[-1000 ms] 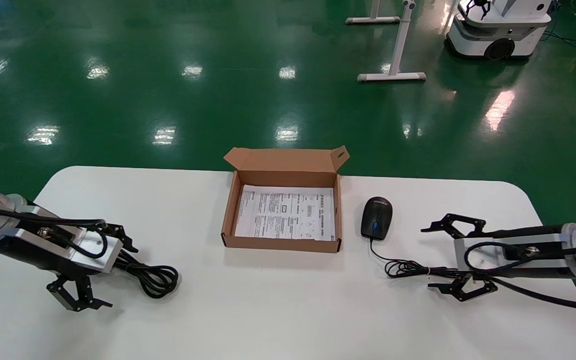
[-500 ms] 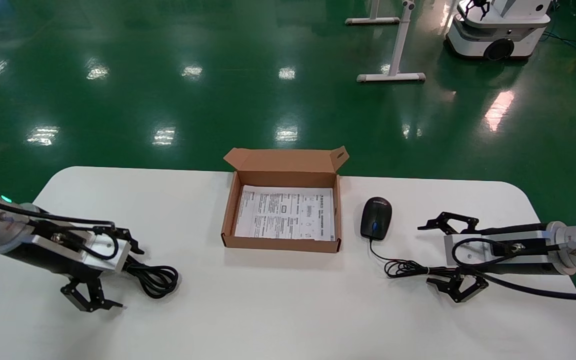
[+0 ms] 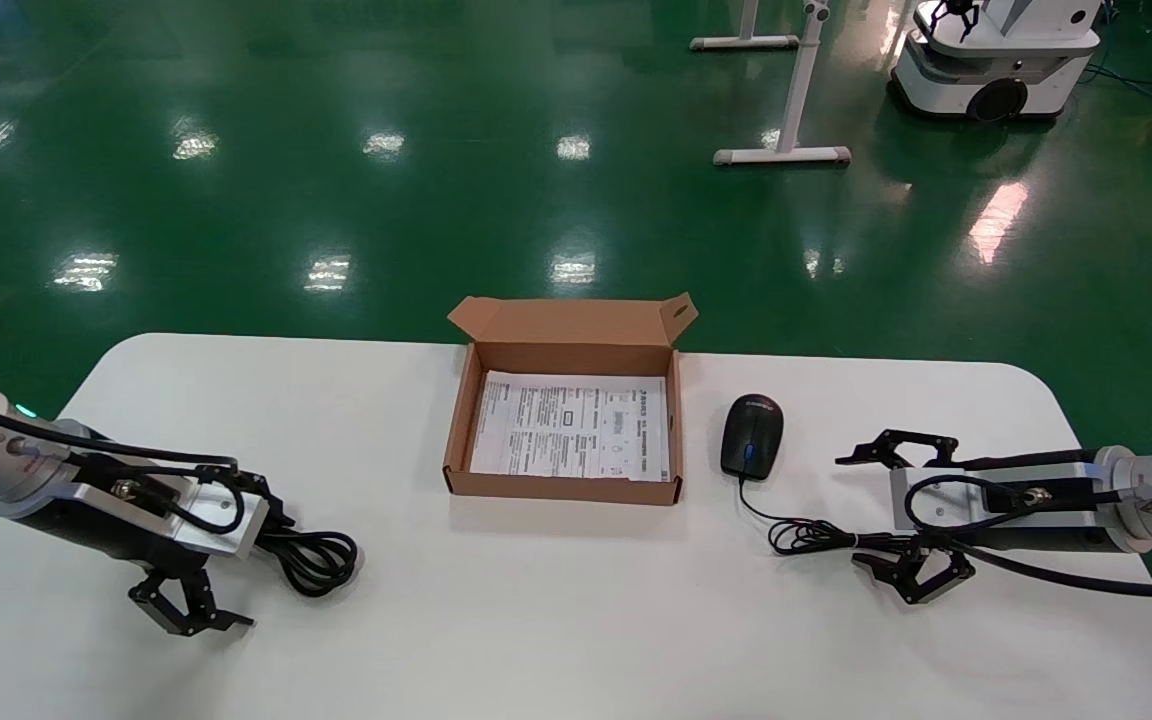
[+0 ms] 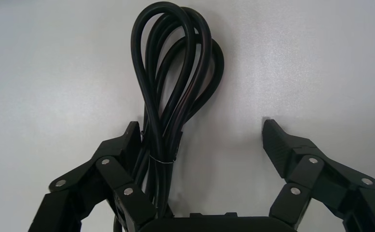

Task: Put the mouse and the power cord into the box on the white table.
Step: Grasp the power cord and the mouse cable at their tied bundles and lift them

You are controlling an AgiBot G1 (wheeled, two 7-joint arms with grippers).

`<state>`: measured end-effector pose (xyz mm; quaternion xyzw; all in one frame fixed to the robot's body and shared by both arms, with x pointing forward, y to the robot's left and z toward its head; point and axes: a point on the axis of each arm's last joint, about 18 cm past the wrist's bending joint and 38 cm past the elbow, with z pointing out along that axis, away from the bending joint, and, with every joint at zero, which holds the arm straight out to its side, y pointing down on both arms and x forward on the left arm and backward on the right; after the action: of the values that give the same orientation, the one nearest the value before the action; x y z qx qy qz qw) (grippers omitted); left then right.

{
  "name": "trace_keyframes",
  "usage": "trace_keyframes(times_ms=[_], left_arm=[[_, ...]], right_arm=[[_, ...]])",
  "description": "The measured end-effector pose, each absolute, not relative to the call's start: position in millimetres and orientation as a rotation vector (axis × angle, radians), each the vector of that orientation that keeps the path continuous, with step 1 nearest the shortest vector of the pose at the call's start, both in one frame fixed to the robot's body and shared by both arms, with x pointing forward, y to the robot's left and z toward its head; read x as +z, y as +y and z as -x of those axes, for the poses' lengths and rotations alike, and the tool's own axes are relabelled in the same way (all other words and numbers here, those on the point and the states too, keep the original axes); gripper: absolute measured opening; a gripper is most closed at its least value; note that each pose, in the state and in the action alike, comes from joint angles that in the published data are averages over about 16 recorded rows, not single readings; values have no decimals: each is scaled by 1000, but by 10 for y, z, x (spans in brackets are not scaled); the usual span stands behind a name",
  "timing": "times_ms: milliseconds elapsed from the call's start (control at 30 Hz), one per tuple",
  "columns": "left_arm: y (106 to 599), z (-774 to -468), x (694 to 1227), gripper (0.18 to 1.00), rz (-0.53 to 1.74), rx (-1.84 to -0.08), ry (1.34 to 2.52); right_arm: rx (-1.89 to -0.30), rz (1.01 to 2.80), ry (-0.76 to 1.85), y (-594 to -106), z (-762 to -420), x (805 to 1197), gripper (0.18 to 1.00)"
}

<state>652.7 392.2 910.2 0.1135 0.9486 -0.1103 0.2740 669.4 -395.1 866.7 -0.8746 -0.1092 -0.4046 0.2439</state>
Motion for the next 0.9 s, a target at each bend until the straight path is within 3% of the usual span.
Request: trace_keyframes(times_ms=[300, 900], left_arm=[[3922, -6524, 9128, 831, -306, -300, 2545], [3919, -6522, 9148, 436, -308, -304, 2540]], right_arm=[[-1108, 2390, -306, -3953, -6693, 8670, 831], [-1106, 2396, -314, -3956, -6690, 8664, 425]])
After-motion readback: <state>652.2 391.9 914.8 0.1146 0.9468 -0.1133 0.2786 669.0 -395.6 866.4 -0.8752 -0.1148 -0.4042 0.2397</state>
